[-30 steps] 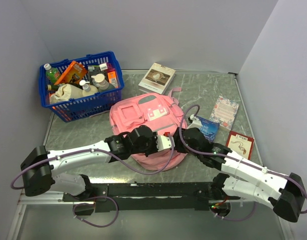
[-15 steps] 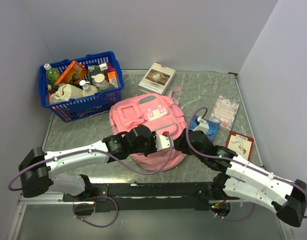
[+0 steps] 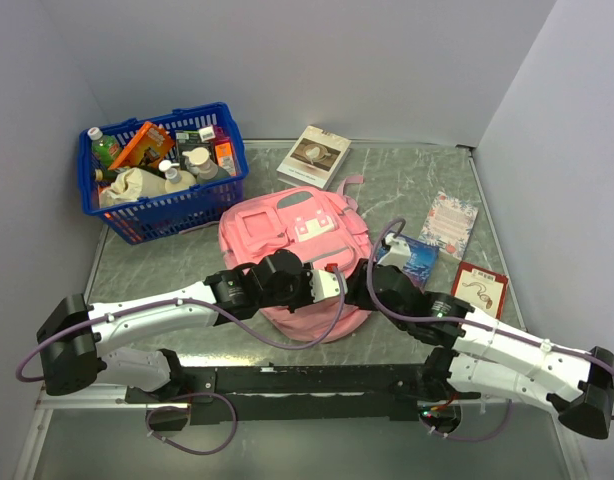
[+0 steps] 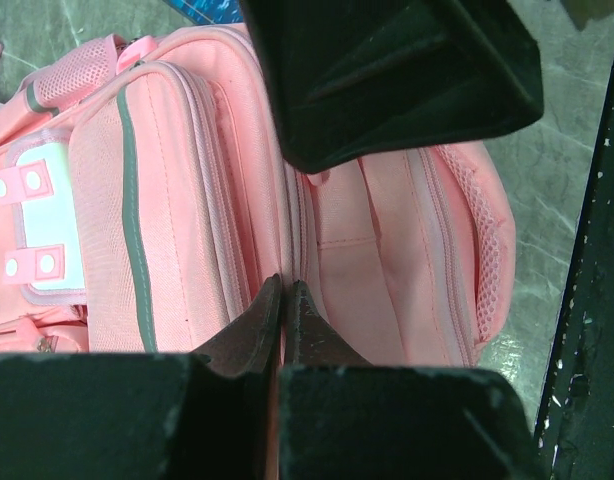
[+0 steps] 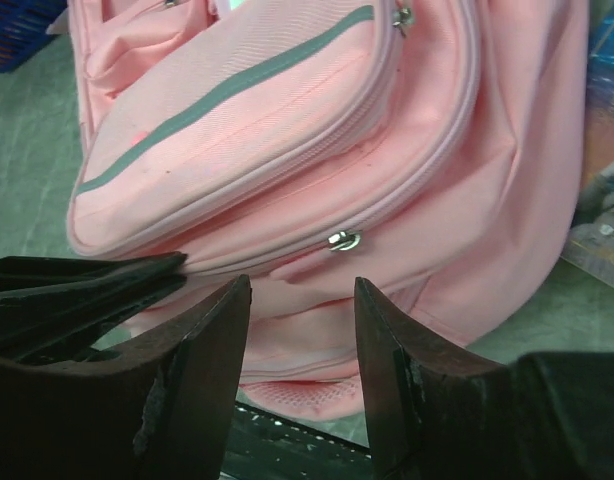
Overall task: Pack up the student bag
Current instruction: Zip the student bag at the center of the board.
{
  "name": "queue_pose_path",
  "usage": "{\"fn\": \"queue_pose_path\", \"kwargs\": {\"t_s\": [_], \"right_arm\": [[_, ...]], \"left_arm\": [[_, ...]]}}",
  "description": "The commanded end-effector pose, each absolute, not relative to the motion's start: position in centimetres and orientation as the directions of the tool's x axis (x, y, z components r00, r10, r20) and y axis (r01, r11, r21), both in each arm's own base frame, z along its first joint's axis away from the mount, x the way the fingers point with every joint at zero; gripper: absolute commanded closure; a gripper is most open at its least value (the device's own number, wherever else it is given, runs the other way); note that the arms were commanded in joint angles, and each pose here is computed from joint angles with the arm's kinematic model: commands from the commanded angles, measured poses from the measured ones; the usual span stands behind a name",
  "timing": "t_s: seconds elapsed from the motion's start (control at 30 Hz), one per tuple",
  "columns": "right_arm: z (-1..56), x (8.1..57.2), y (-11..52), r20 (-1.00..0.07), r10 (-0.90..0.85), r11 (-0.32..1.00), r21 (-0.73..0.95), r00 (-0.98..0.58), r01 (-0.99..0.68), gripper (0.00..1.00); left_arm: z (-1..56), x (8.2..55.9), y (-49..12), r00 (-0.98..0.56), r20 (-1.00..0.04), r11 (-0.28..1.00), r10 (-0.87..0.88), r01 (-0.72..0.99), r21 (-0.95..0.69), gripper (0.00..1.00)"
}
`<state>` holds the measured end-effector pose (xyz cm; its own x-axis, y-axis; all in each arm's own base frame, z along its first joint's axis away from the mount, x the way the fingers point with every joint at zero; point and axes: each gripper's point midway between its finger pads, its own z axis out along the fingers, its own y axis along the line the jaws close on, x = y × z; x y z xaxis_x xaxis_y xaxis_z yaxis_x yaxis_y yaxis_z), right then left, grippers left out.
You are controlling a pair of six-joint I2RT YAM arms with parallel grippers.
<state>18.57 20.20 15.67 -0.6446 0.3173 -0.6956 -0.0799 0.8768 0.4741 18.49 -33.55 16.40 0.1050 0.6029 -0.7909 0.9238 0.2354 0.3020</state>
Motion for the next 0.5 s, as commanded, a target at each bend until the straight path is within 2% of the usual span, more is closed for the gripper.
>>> {"fn": "queue_pose_path", "kwargs": {"t_s": [0.0, 0.2, 0.47], "right_arm": [[16.7, 19.4, 21.3, -0.703, 0.358, 0.855, 0.511, -0.614, -0.088, 0.46], [15.1, 20.2, 21.8, -0.698, 0.307, 0.897, 0.44, -0.647, -0.049, 0.46], [13.9, 19.7, 20.0, -0.689, 0.332, 0.901, 0.433, -0.645, 0.002, 0.47]], "left_arm": [[23.3, 20.7, -35.5, 0.195, -0.87, 0.325, 0.452, 0.873, 0.365, 0.99], [24.4, 20.7, -35.6, 0.192, -0.877, 0.333, 0.441, 0.872, 0.358, 0.99], [24.5, 20.7, -35.6, 0.196, -0.877, 0.333, 0.438, 0.871, 0.361, 0.99]]}}
